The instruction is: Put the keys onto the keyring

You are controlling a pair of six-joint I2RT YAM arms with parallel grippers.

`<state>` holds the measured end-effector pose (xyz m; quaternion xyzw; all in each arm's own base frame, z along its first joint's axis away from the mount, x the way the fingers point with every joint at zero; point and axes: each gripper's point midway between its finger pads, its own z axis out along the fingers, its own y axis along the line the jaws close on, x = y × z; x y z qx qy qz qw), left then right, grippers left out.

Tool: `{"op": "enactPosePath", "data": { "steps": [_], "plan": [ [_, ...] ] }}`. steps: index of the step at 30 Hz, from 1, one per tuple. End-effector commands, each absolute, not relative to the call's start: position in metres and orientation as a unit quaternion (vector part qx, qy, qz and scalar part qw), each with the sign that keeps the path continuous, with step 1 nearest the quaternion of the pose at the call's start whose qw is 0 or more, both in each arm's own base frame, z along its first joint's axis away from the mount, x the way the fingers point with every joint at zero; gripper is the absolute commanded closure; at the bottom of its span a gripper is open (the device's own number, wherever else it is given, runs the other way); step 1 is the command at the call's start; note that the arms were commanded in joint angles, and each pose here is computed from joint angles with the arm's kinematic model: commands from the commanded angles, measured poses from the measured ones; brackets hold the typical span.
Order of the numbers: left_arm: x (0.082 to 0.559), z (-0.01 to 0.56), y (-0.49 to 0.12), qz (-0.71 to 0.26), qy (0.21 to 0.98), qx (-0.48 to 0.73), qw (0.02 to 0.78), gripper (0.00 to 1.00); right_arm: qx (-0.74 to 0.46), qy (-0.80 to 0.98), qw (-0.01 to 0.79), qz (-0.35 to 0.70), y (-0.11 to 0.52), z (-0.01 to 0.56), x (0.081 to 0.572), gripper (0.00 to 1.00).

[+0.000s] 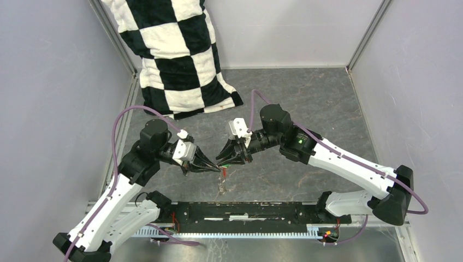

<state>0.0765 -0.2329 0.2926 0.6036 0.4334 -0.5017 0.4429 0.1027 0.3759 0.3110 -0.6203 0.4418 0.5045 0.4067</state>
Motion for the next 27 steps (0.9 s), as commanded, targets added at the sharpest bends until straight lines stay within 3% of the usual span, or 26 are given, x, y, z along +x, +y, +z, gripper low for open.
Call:
{"op": "enactPosePath", "data": {
  "steps": [1, 27],
  "plan": [
    [0.074, 0.312, -0.233, -0.484, 0.386, 0.622, 0.480, 0.98, -0.619, 0.443, 0.422, 0.492, 0.375, 0.328, 0.108, 0.72],
    [0.070, 0.309, -0.230, -0.477, 0.383, 0.623, 0.488, 0.98, -0.633, 0.447, 0.399, 0.490, 0.371, 0.349, 0.109, 0.56]
  ]
}}
